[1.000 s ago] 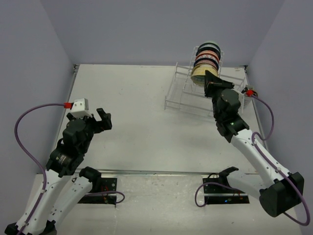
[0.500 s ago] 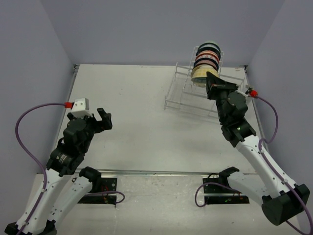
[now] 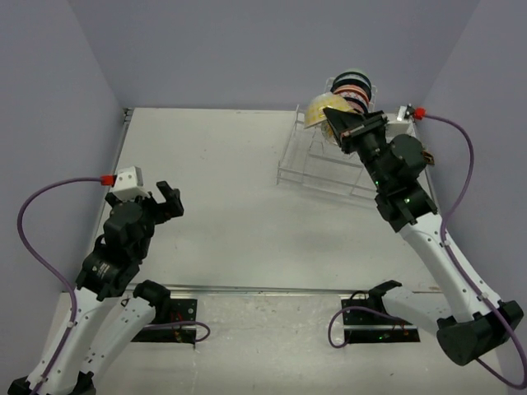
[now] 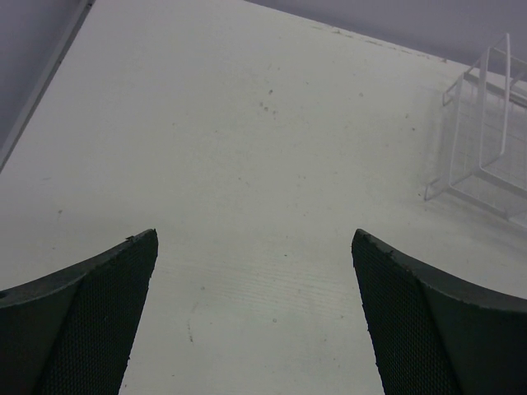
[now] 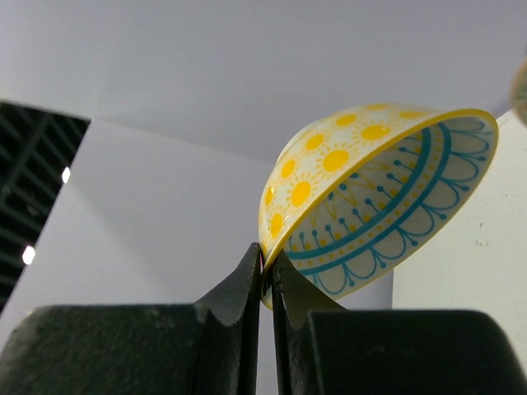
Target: Unload the bowls from the dish rack
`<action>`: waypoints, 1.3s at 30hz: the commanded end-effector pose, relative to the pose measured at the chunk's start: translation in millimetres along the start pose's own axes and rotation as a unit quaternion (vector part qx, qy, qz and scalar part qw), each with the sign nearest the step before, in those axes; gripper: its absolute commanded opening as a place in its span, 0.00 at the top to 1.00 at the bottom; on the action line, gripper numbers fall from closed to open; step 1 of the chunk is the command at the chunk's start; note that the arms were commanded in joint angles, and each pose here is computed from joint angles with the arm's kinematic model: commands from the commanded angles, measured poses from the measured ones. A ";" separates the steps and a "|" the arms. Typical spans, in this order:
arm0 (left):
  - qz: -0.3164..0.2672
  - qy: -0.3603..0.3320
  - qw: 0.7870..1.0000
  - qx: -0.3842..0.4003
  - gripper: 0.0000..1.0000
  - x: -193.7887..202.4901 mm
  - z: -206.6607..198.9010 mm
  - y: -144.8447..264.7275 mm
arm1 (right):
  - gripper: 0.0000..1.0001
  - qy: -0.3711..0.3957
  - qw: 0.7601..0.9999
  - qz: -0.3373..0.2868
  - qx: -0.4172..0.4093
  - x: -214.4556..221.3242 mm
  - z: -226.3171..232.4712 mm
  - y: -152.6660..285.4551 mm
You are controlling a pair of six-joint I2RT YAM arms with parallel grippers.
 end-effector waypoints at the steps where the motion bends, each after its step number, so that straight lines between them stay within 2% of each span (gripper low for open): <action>1: -0.028 0.023 0.998 -0.052 0.00 -10.9 14.5 8.6 | 1.00 0.096 0.987 0.114 -0.058 27.2 34.2 -2.3; 2: -0.030 0.028 0.998 -0.057 0.00 -11.2 15.9 10.1 | 1.00 0.126 0.981 0.134 -0.069 34.3 42.3 -3.7; 4: -0.040 0.035 0.996 -0.069 0.00 -12.8 20.6 14.8 | 1.00 0.159 0.967 0.197 -0.033 50.1 23.5 -16.9; 5: -0.043 0.039 0.995 -0.076 0.00 -13.3 22.7 16.3 | 1.00 0.196 0.954 0.222 -0.047 63.0 31.2 -16.9; 7: -0.052 0.046 0.994 -0.080 0.00 -14.6 25.5 20.2 | 1.00 0.238 0.938 0.253 0.002 80.1 4.5 -27.5; 8: -0.054 0.048 0.994 -0.081 0.00 -14.5 26.0 20.8 | 1.00 0.285 0.919 0.271 -0.010 97.6 7.5 -24.0; 9: -0.058 0.051 0.993 -0.085 0.00 -15.3 27.9 23.2 | 1.00 0.310 0.908 0.282 0.016 106.0 -4.0 -22.3; 10: -0.061 0.056 0.993 -0.088 0.00 -15.6 28.9 24.4 | 1.00 0.362 0.884 0.294 0.034 121.2 -17.2 -22.6; 11: -0.060 0.057 0.992 -0.090 0.00 -15.4 29.3 24.4 | 1.00 0.383 0.874 0.299 0.027 130.0 -18.9 -25.2; 13: -0.064 0.062 0.991 -0.095 0.00 -15.6 31.4 26.9 | 1.00 0.424 0.843 0.321 0.074 142.3 -42.1 -21.4; 16: -0.068 0.074 0.989 -0.113 0.00 -16.0 36.4 30.7 | 1.00 0.541 0.763 0.323 0.145 162.8 -83.2 -17.8; 18: -0.072 0.082 0.986 -0.123 0.00 -15.7 39.8 33.9 | 1.00 0.595 0.700 0.335 0.209 177.7 -119.5 -9.9; 19: -0.074 0.085 0.986 -0.125 0.00 -16.0 40.5 34.8 | 1.00 0.613 0.679 0.338 0.221 183.2 -126.4 -8.8; 20: -0.078 0.087 0.985 -0.126 0.00 -16.1 41.7 36.3 | 1.00 0.642 0.626 0.355 0.263 191.5 -157.8 0.9; 21: -0.079 0.088 0.985 -0.127 0.00 -16.2 42.1 36.9 | 1.00 0.657 0.600 0.360 0.281 195.3 -169.8 5.2; 22: -0.080 0.091 0.984 -0.129 0.00 -16.6 42.7 37.5 | 1.00 0.665 0.585 0.358 0.296 199.1 -177.1 6.7; 24: -0.081 0.092 0.984 -0.132 0.00 -16.1 43.8 38.5 | 1.00 0.688 0.504 0.391 0.346 205.8 -218.3 24.8; 25: -0.081 0.095 0.983 -0.134 0.00 -16.3 44.4 39.1 | 1.00 0.691 0.483 0.399 0.360 207.1 -230.8 30.1; 26: -0.080 0.095 0.983 -0.136 0.00 -15.6 45.1 39.5 | 1.00 0.694 0.449 0.417 0.377 209.6 -251.6 38.4; 28: -0.081 0.096 0.982 -0.139 0.00 -15.5 45.8 39.9 | 1.00 0.701 0.412 0.434 0.388 208.0 -276.3 50.8; 33: -0.080 0.097 0.982 -0.141 0.00 -15.7 46.1 40.2 | 1.00 0.693 0.386 0.449 0.411 204.7 -308.6 65.0; 39: -0.077 0.095 0.983 -0.141 0.00 -14.9 45.4 38.8 | 1.00 0.691 0.356 0.460 0.430 196.4 -322.0 76.1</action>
Point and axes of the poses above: each gripper's point midway between its finger pads, its own y axis back along the fingers, its own z axis along the line the jaws close on, x = y × z, the point moved 7 cm from there along y, back along the fingers, and after that the axes turned 15 degrees about -y, right-handed, at the moved point
